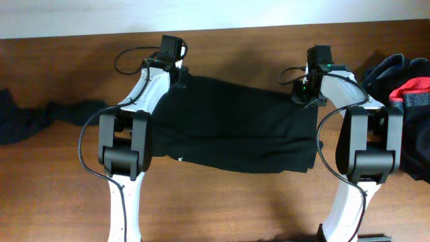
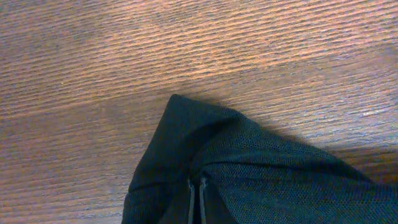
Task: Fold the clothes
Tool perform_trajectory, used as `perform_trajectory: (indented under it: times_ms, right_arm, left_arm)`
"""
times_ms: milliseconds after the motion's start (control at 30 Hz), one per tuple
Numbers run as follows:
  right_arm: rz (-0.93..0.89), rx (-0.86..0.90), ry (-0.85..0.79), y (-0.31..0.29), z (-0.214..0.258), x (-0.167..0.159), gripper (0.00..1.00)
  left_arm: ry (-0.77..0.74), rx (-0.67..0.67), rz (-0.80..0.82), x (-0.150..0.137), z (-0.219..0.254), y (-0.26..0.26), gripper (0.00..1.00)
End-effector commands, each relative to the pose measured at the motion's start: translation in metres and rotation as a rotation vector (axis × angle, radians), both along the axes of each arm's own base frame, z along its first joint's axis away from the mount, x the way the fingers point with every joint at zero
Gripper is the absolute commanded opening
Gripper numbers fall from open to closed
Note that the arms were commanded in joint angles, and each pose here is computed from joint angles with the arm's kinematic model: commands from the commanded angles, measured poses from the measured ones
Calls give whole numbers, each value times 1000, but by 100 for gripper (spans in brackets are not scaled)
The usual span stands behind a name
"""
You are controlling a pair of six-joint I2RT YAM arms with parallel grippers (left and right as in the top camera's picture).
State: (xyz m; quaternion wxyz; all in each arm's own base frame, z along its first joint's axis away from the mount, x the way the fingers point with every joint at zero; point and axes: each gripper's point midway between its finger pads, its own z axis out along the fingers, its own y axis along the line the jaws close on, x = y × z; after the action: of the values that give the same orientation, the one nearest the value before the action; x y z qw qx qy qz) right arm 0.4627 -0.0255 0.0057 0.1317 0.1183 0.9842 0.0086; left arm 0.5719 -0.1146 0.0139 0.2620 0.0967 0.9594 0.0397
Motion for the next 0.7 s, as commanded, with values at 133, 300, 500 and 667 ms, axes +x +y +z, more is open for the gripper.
perform_trajectory:
  times_ms: [133,300,500,667]
  right_arm:
    - [30,-13,-27,2,15,15,4]
    - [29,-13,-33,2,45,19,4]
    - [41,25,12,9,73,12,4]
    - [41,45,105,12,80,-10,4]
  left_arm:
    - [-43,24,44,16,36,11,1]
    - [-30,67,68,14,67,21,1]
    - [57,87,64,-6,86,25,0]
    - [174,117,62,-34,86,32,1]
